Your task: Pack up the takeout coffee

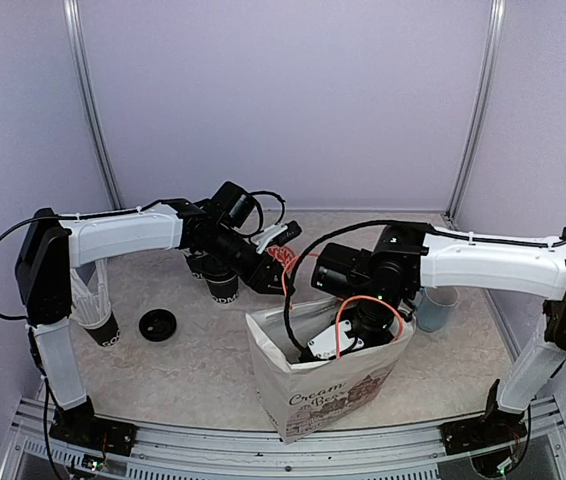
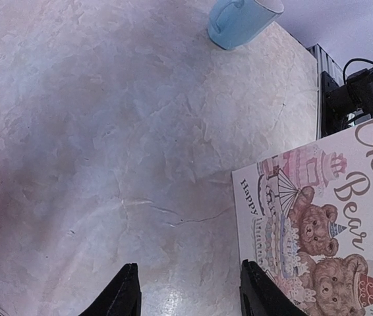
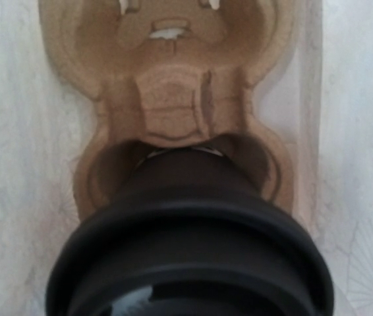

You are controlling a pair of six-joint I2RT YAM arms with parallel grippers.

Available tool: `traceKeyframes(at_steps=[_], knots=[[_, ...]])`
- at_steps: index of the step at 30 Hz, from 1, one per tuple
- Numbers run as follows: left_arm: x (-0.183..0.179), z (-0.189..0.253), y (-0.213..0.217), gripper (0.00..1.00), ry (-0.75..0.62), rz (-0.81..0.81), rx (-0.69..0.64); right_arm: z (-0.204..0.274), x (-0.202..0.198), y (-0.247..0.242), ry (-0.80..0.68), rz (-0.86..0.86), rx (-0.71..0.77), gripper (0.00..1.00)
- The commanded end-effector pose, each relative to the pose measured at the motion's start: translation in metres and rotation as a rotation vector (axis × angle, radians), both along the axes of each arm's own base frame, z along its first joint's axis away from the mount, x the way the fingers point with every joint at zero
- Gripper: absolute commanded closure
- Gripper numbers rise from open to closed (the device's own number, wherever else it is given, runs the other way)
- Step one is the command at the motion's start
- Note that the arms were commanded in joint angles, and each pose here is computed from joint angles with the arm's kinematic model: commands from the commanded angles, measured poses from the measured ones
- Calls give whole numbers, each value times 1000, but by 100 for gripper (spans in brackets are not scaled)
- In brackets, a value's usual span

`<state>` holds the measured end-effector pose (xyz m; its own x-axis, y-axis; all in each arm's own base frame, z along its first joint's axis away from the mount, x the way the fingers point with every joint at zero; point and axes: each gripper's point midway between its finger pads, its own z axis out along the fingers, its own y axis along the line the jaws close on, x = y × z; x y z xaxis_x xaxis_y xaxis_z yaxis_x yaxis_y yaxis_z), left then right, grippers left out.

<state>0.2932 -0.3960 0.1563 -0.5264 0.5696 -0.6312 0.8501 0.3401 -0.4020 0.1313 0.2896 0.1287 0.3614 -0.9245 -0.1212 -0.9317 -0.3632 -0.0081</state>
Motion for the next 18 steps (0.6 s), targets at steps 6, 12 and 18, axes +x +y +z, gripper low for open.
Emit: traceKeyframes(at_steps=[6, 12, 18], knots=[[25, 64, 33, 47, -150, 130, -30, 18, -5, -7, 53, -21, -49, 33], [9, 112, 52, 45, -228, 143, -87, 43, -4, 7, 42, -32, 42, 16], [-17, 142, 49, 44, -227, 73, -176, 60, 3, 10, -7, -36, 84, 12]])
